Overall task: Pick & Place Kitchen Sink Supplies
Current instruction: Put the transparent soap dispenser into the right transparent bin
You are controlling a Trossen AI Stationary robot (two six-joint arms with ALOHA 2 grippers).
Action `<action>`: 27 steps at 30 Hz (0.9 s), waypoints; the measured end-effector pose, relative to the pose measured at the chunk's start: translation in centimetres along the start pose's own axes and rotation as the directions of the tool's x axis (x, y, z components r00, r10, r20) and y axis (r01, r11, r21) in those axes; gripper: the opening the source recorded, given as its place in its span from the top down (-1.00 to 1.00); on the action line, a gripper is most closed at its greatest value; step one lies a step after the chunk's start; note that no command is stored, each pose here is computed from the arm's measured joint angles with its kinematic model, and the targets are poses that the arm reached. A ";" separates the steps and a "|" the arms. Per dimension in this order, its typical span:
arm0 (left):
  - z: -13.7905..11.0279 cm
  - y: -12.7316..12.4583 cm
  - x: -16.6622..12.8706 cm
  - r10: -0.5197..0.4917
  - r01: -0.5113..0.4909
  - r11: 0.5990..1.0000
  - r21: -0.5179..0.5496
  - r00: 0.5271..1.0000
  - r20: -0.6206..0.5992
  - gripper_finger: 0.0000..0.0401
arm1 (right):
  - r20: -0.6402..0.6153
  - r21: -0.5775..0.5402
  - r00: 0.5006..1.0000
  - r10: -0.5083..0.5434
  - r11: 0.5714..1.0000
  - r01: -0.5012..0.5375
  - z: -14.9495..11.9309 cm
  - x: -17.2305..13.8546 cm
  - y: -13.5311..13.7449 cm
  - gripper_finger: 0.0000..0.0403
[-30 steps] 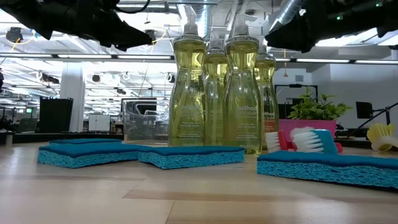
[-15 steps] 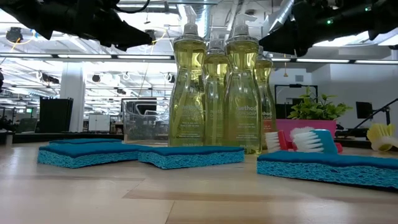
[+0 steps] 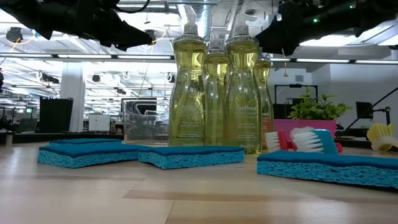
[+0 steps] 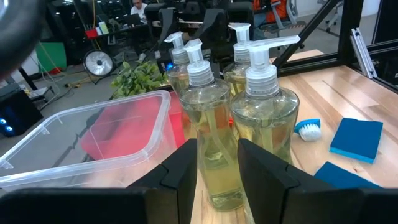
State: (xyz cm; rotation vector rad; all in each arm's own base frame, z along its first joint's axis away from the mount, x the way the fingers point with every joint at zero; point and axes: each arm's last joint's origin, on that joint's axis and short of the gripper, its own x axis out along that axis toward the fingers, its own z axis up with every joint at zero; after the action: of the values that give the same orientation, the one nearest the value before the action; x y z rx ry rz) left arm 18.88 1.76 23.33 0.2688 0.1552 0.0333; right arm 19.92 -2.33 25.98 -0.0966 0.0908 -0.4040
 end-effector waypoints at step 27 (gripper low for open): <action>0.0 0.0 0.0 0.000 0.000 1.000 0.000 1.000 0.000 0.41 | -0.015 -0.028 1.000 0.001 1.000 -0.001 0.6 0.5 0.1 0.66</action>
State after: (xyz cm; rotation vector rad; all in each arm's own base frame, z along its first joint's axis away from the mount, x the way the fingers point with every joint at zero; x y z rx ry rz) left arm 18.88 1.76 23.33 0.2687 0.1552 0.0331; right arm 20.53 -2.36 26.53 -0.1208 0.1112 -0.4023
